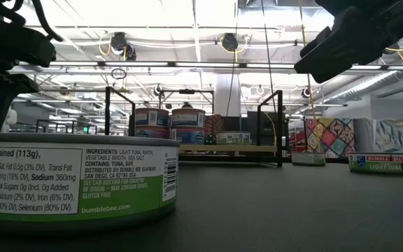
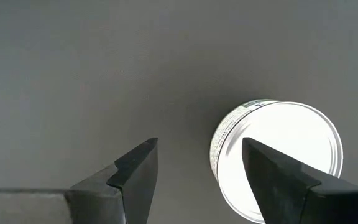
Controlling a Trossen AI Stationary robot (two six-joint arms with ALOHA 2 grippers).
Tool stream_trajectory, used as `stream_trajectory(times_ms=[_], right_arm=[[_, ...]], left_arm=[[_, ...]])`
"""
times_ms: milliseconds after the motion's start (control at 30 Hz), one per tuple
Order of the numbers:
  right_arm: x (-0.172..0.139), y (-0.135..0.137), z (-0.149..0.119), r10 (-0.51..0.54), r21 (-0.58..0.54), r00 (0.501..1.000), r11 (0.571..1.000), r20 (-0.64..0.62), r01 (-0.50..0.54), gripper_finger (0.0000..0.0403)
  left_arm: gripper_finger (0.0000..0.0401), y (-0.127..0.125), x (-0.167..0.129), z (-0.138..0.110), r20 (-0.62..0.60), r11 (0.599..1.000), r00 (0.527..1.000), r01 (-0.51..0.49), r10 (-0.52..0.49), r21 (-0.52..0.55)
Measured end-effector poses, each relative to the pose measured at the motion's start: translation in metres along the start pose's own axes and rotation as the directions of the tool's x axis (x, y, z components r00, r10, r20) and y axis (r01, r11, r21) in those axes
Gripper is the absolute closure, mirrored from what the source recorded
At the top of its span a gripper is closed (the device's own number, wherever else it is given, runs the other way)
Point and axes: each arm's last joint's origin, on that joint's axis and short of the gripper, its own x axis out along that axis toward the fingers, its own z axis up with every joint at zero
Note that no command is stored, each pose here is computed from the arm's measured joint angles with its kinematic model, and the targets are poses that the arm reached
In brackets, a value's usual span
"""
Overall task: Stack canned seafood by type on shelf
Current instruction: Stack the green tuna can on top of the green tuna can on the shelf
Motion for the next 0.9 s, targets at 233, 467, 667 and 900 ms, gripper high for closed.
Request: stream_trajectory(times_ms=[233,467,667,900], right_arm=[[0.000,0.000,0.000,-0.012,0.015,1.000,1.000,0.005,0.012,0.0403],[0.013,0.000,-0.004,-0.094,0.058,0.995,0.994,0.036,0.092,0.0403],[0.020,0.002,-0.007,-0.092,0.029,0.995,0.995,0.032,0.091,0.0403],[0.020,-0.001,-0.007,-0.097,0.035,0.995,0.995,0.034,0.096,0.0403]], left_arm=[[0.0171,-0.003,0.004,0.002,-0.015,0.999,0.999,0.032,-0.031,0.035],[0.0171,-0.008,0.017,0.005,-0.090,0.997,0.995,0.047,-0.041,0.061],[0.0172,-0.011,0.024,0.007,-0.140,0.991,0.989,0.057,-0.040,0.120],[0.0241,-0.012,0.025,0.007,-0.158,0.986,0.985,0.090,-0.068,0.139]])
